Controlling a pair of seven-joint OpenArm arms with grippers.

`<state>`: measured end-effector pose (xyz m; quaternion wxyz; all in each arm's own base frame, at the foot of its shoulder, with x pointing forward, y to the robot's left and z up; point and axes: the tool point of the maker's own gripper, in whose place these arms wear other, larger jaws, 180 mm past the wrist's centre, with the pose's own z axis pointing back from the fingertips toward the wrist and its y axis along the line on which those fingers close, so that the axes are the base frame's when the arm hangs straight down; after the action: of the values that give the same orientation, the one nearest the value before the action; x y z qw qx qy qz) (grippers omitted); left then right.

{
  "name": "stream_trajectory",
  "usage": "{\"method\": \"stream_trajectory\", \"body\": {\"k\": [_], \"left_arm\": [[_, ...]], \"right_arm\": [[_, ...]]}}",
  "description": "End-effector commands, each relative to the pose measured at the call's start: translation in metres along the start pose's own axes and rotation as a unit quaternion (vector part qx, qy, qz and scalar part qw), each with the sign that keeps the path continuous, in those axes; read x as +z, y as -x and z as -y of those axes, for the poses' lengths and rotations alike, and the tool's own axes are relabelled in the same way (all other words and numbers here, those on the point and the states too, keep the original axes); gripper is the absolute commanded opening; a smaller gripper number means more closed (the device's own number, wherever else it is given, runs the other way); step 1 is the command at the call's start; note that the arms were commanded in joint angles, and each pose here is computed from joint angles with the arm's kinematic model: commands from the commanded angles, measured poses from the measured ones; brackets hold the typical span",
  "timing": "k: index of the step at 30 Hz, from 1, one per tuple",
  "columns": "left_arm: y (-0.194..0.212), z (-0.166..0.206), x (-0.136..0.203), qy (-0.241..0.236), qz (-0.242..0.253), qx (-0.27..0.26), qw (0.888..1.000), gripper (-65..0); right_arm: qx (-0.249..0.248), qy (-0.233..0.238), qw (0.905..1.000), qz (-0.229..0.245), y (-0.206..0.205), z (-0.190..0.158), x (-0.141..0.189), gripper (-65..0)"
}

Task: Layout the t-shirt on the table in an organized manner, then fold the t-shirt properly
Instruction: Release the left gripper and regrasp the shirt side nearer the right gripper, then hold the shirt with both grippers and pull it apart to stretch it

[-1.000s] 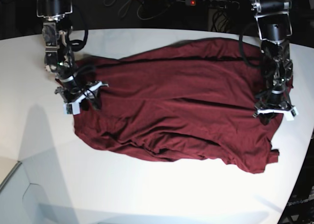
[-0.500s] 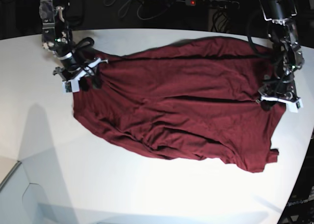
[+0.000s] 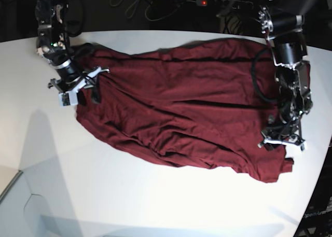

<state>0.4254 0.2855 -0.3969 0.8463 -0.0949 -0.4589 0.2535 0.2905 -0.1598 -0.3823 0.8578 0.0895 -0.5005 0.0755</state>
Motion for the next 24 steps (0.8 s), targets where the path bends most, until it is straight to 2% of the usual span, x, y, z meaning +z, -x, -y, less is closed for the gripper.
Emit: {"method": "stream_trajectory", "body": {"k": [1, 6, 11, 16, 21, 24], "left_arm": [[-0.025, 0.003, -0.004, -0.001, 0.023, -0.011, 1.000, -40.3], [-0.003, -0.009, -0.011, -0.032, -0.016, -0.073, 0.997, -40.3], [0.033, -0.047, -0.003, -0.081, -0.061, -0.136, 0.986, -40.3], [0.043, -0.079, 0.027, -0.101, -0.060, -0.179, 0.977, -40.3], [0.053, -0.087, 0.052, -0.102, -0.056, -0.209, 0.971, -40.3], [0.047, -0.092, 0.064, -0.107, -0.040, -0.207, 0.972, -40.3]], "right_arm": [[0.003, -0.001, 0.9996, 0.026, -0.017, 0.002, -0.001, -36.9], [0.003, 0.003, 0.9995, 0.030, -0.020, 0.005, -0.002, -36.9], [-0.001, 0.006, 0.9998, 0.018, -0.010, 0.008, -0.004, -36.9], [-0.010, 0.010, 0.9999, 0.000, 0.006, 0.012, -0.006, -36.9], [-0.015, 0.011, 0.9998, -0.011, 0.014, 0.014, -0.011, -36.9], [-0.016, 0.012, 0.9997, -0.013, 0.016, 0.014, -0.011, -36.9]]}}
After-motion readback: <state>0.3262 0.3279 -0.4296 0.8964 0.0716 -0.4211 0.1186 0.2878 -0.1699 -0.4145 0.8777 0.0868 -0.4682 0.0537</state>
